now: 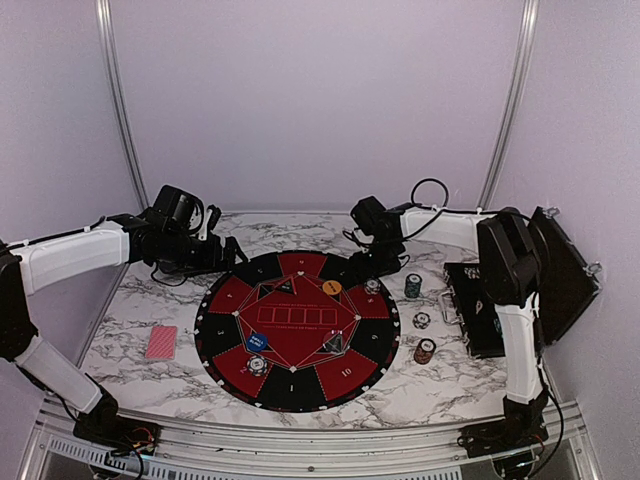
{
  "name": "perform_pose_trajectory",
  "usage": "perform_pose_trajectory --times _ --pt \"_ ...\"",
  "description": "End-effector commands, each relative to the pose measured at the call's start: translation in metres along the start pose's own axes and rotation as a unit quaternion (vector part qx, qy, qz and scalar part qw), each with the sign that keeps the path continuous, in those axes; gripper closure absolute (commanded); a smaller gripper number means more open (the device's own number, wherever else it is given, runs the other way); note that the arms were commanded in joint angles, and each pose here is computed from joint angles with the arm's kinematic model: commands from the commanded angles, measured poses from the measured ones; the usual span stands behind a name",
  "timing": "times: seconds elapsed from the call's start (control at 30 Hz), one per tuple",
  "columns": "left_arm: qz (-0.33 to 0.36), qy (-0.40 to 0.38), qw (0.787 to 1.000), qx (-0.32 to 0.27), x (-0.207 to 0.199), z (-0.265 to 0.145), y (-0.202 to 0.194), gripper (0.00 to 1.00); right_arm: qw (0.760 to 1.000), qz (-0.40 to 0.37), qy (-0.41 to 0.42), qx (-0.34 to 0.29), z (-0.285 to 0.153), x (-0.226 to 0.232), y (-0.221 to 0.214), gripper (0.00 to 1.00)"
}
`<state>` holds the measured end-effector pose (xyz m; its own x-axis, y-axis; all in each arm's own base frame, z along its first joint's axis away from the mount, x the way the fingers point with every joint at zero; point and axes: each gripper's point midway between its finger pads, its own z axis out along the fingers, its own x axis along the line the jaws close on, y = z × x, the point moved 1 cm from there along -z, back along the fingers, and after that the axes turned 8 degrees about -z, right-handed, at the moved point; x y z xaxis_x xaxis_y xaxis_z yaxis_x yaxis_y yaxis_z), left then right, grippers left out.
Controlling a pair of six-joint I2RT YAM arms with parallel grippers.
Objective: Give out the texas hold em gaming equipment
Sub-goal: Place the poker chips pile in the big blind area, then pick up the pile of poker chips from the center of the board.
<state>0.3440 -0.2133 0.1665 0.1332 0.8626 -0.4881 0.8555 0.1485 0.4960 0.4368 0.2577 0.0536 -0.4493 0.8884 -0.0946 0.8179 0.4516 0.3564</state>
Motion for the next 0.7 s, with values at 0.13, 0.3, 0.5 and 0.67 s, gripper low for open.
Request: perform_pose_trajectory --times 0.13,0.3,0.5,0.67 --pt "0.005 -0.005 1.000 0.004 -0.001 -0.001 -0.003 0.01 0.999 -0.010 -0.015 -0.035 -0.031 0.001 0.026 0.22" --pt "0.004 -0.004 1.000 0.003 0.000 -0.001 -0.003 0.01 0.998 -0.011 -0.022 -0.053 -0.054 0.002 0.032 0.20" --pt "0.004 -0.001 1.000 -0.001 0.000 -0.002 -0.001 0.01 0.998 -0.001 -0.029 -0.064 -0.080 -0.001 0.021 0.20" --pt "0.003 0.001 1.000 0.000 0.001 -0.001 -0.001 0.01 0.997 0.011 -0.037 -0.060 -0.097 -0.009 -0.006 0.21"
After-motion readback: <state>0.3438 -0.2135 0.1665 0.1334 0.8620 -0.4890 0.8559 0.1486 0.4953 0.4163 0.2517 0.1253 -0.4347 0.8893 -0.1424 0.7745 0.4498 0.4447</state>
